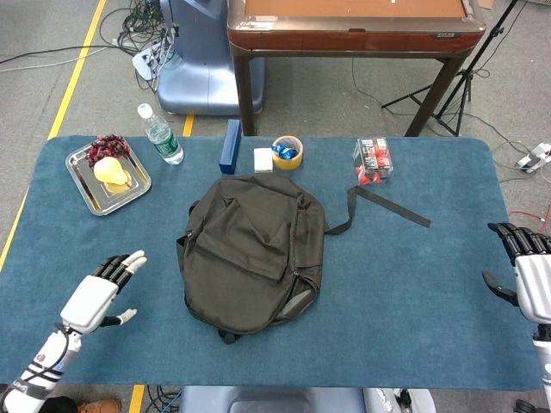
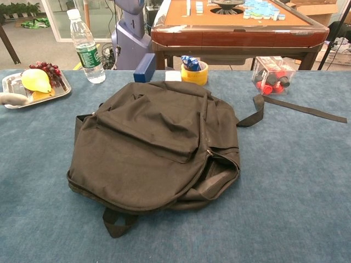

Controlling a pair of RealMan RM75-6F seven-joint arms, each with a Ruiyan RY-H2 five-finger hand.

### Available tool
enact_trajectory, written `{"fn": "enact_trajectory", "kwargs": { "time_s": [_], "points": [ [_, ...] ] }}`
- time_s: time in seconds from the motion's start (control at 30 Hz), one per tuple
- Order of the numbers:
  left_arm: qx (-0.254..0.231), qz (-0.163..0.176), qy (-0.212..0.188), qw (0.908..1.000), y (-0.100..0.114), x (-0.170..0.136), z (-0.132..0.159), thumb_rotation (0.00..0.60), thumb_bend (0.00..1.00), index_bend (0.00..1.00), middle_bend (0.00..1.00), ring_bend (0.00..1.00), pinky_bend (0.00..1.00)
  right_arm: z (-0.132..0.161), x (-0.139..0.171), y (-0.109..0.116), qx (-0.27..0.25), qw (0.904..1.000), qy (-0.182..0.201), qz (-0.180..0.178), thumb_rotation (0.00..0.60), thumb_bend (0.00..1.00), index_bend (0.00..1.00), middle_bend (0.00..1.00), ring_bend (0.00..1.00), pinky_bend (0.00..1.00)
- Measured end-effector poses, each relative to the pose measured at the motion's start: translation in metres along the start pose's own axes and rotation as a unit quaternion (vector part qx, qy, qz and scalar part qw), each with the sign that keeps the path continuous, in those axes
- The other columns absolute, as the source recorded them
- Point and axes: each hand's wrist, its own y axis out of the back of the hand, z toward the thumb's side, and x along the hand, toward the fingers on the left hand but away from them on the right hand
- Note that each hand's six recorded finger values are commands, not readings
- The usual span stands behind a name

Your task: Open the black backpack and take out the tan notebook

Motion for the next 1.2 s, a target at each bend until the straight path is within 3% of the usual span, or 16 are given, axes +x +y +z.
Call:
{"fn": "enact_trajectory", "kwargs": {
  "time_s": [0.23,0.53,1.0,1.2],
  "points": [
    [-0.014,-0.014,-0.039,0.999,-0.021,0.027,0.022,0.6,0.2,0.0,0.0,0.03,0.07,-0.004,0.005,0.0,-0.001,1.0,-0.008,0.0,0.6,0.21,0.2,0.22,0.21,0.28],
    [0.01,-0.042,-0.078,0.996,-0.045,0.047,0.043,0.6,0.2,0.0,0.0,0.01,0.06,-0.012,0.012,-0.001,-0.004,0.9998,-0.02,0.003,0.6,0.21,0.2,0.22,0.21,0.28],
    [-0.039,-0.062,-0.09,0.9932,-0.058,0.057,0.068,0.6,0.2,0.0,0.0,0.0,0.06,-0.02,0.021,-0.004,-0.008,0.9994,-0.034,0.007,0.6,0.21,0.2,0.22,0.21,0.28],
    [-0.063,-0.047,-0.092,0.9926,-0.058,0.07,0.078,0.6,0.2,0.0,0.0,0.0,0.06,-0.023,0.023,-0.005,-0.01,0.9992,-0.037,0.008,0.6,0.21,0.2,0.22,0.21,0.28]
  ]
}}
